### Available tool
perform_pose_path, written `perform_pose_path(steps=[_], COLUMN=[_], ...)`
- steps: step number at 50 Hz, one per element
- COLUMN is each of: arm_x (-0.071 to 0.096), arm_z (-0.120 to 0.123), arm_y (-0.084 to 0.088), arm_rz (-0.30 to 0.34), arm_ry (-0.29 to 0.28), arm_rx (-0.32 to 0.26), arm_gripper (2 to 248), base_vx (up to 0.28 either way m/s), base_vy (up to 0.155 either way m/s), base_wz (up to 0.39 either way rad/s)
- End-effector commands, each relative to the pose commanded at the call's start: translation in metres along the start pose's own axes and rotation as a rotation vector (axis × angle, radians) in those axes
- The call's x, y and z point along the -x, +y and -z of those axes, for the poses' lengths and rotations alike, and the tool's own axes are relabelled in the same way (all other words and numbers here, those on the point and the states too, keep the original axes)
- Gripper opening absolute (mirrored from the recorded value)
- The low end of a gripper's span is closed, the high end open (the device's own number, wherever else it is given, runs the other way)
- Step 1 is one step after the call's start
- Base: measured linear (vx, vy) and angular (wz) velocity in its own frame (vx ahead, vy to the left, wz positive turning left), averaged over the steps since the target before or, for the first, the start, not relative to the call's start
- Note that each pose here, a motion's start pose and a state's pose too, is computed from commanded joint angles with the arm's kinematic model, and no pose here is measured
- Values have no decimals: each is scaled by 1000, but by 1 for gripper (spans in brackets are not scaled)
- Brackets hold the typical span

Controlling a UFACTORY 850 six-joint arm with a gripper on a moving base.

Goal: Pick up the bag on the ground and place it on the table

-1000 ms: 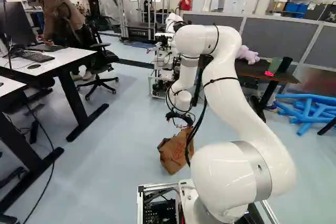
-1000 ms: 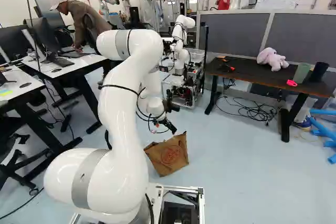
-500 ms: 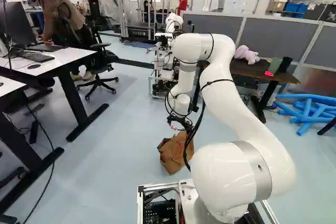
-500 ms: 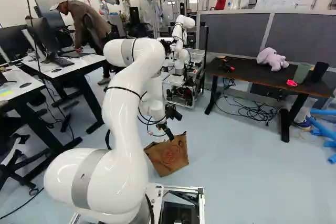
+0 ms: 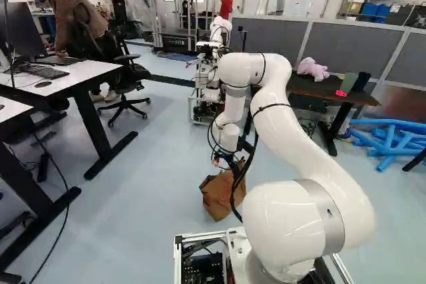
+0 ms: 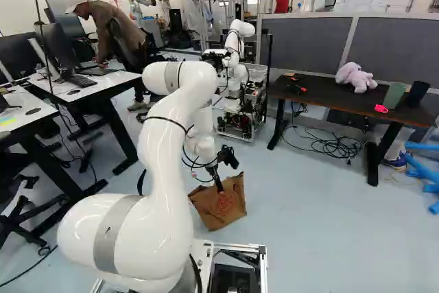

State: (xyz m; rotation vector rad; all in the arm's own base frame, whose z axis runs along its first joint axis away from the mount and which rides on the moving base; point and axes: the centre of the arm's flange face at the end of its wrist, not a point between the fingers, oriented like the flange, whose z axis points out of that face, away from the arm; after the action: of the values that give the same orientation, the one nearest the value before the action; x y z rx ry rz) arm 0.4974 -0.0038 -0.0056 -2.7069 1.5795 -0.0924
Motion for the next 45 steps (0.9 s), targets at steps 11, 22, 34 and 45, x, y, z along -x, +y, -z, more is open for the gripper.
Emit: perform_pose_path(steps=[11,22,34,45], arm_x=[2,2,-4,-12], arm_z=[-17,-34,-52,-69], arm_y=[1,0,-4,-12], arm_rz=[-24,-37,-59,-74], arm_ry=[-25,-45,-61,-62], arm_rx=[31,54,68,63], arm_gripper=[247,247,247,247], base_vx=[0,0,0,0], base_vy=[0,0,0,0], base_wz=[0,0,0,0])
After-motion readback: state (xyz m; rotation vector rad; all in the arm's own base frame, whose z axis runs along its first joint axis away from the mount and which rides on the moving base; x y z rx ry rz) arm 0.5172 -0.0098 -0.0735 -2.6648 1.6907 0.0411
